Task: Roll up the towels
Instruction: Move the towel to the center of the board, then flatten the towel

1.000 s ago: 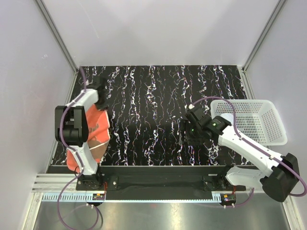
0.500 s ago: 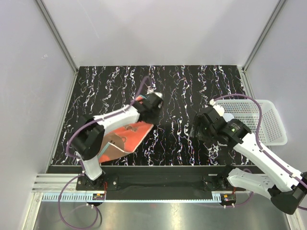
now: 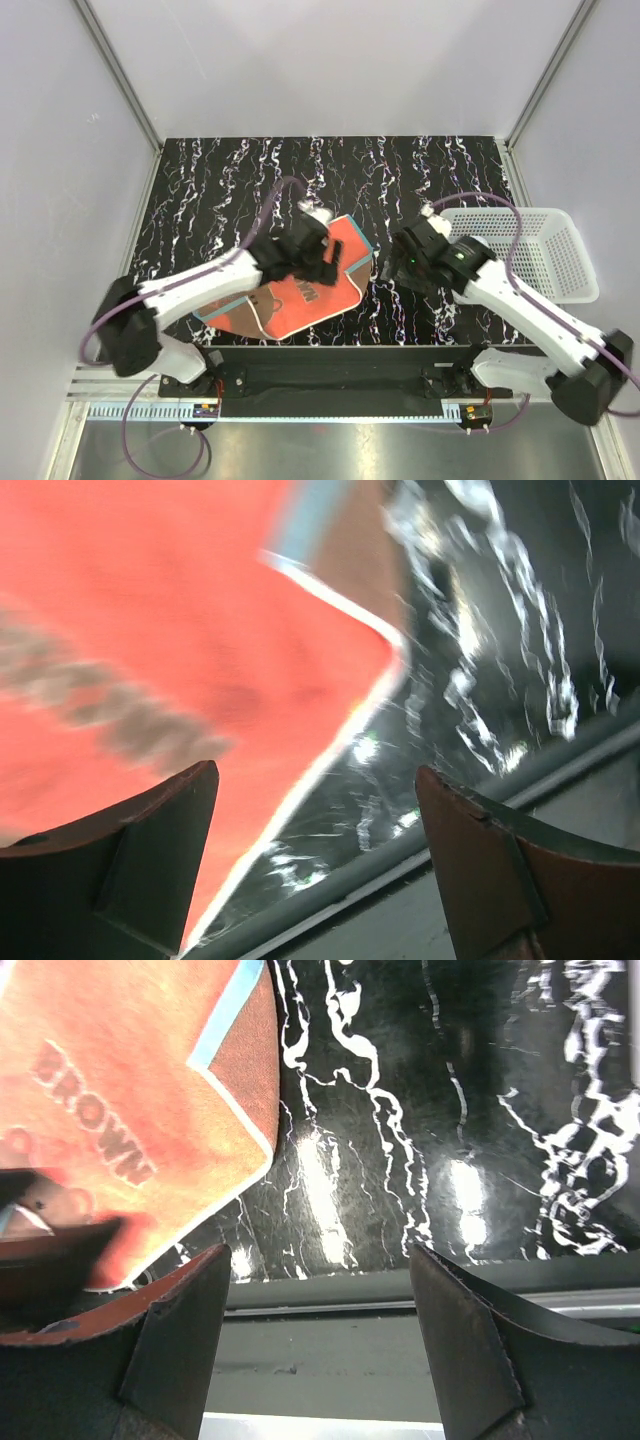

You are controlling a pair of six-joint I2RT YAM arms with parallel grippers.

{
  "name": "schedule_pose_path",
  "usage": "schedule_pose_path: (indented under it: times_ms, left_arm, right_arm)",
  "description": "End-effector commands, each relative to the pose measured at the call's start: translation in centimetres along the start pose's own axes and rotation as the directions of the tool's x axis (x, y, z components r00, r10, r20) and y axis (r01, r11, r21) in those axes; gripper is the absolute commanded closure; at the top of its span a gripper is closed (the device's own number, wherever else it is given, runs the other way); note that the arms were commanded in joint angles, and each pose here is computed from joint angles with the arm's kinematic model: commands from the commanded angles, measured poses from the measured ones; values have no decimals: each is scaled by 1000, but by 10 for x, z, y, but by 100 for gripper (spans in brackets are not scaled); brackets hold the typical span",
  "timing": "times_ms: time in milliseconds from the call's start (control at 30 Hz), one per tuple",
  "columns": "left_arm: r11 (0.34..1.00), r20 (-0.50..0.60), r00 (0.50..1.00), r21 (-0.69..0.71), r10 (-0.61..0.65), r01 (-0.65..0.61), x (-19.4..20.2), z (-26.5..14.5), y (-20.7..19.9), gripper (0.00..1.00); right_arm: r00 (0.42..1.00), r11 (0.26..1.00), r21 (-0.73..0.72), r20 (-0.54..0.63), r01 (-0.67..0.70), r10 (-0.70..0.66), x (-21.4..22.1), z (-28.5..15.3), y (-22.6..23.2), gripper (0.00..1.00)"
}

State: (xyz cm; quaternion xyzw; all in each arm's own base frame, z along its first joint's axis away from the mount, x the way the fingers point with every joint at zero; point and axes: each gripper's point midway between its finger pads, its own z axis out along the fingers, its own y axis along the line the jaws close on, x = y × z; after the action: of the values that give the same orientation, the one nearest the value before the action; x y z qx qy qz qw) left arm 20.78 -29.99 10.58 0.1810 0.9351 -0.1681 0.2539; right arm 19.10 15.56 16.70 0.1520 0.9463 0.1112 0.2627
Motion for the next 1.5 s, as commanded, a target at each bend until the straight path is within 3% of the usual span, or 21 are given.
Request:
schedule_pose_path:
  times_ms: [0,100,267,467,667,967,1300,1467]
  left_arm:
    - [966,155,971,-157,-182,206,-28,-42,68,15]
    - [916,210,924,-180,-320,358,-25,-67,110,18]
    - [892,224,915,-237,-336,386,2,-93,138,18]
    - [877,232,907,-259,-351,406,28,-107,148,18]
    - [860,236,869,-178,-435,479,42,-110,139,18]
    - [851,204,859,-154,-470,502,59,-97,136,19]
    - [837,206,844,-150,-494,527,64,-92,137,20]
    - [826,186,838,-156,-514,541,71,-85,137,21]
  right_arm:
    - [999,998,-49,-13,37,-37,-9,20,36,21]
    - [992,994,-35,-67,101,-103,-11,45,60,23]
    - [948,968,11,-205,250,-242,-3,98,90,32]
    - [913,940,53,-261,336,-312,1,137,102,36]
    - [883,918,89,-325,386,-339,12,167,102,41]
    - [865,904,127,-371,408,-338,27,187,86,59]
    - [863,889,169,-370,425,-343,30,189,70,99]
    - [878,888,210,-356,408,-319,23,183,50,100]
